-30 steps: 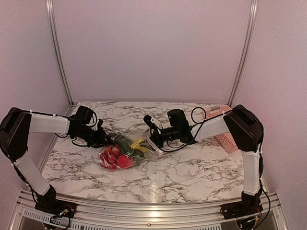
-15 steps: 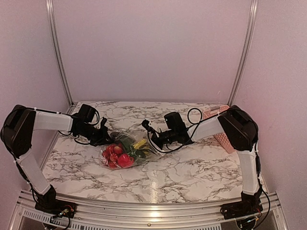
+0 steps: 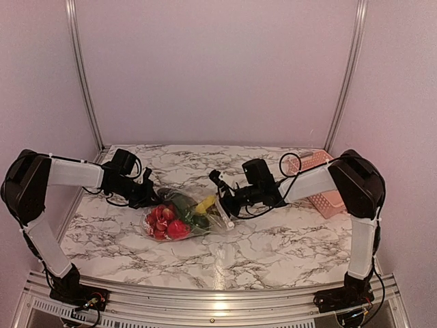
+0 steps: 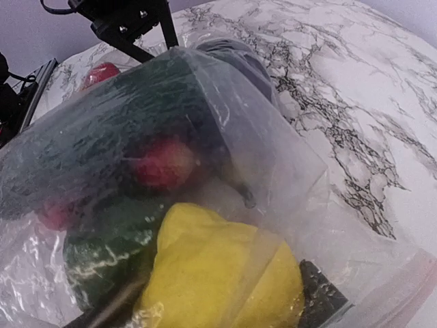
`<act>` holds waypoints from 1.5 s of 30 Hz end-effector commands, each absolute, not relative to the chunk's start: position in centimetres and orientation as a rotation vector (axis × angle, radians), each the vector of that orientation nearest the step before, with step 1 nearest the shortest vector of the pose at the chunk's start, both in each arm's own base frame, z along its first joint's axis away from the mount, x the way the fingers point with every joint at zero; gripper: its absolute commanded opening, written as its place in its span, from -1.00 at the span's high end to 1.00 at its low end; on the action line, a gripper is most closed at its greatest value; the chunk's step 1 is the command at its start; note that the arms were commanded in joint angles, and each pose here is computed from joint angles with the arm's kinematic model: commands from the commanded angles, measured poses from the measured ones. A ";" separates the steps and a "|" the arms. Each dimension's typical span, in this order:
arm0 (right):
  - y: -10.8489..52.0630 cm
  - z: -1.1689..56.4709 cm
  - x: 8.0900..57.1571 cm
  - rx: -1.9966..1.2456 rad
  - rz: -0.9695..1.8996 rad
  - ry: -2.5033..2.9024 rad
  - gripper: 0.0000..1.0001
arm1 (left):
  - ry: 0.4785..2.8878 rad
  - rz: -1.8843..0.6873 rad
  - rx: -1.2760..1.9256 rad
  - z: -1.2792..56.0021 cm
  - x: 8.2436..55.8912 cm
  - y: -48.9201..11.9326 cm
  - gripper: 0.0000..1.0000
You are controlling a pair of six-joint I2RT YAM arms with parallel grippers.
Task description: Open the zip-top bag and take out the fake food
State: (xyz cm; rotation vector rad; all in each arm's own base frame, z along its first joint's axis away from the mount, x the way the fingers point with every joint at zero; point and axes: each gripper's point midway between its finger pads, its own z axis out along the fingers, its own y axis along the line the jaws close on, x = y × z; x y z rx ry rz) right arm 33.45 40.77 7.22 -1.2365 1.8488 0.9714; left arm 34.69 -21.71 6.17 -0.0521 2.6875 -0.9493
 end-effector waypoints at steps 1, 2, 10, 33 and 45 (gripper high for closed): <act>39.4 11.0 34.2 -1.158 0.938 1.823 0.06 | 2.703 -0.888 -0.122 5.2 34.6 -20.2 1.00; 39.0 11.2 34.1 -1.152 0.932 1.825 0.06 | 2.700 -0.885 -0.127 5.2 34.6 -20.0 1.00; 35.1 12.2 32.9 -1.133 0.858 1.874 0.10 | 2.708 -0.887 -0.154 4.8 34.9 -19.6 1.00; 13.5 21.1 44.0 -0.356 0.466 1.973 -0.07 | 2.700 -0.887 -0.152 4.9 35.7 -19.3 1.00; -1.8 17.9 50.5 0.055 0.072 2.077 -0.15 | 2.715 -0.880 -0.158 4.6 35.6 -19.2 1.00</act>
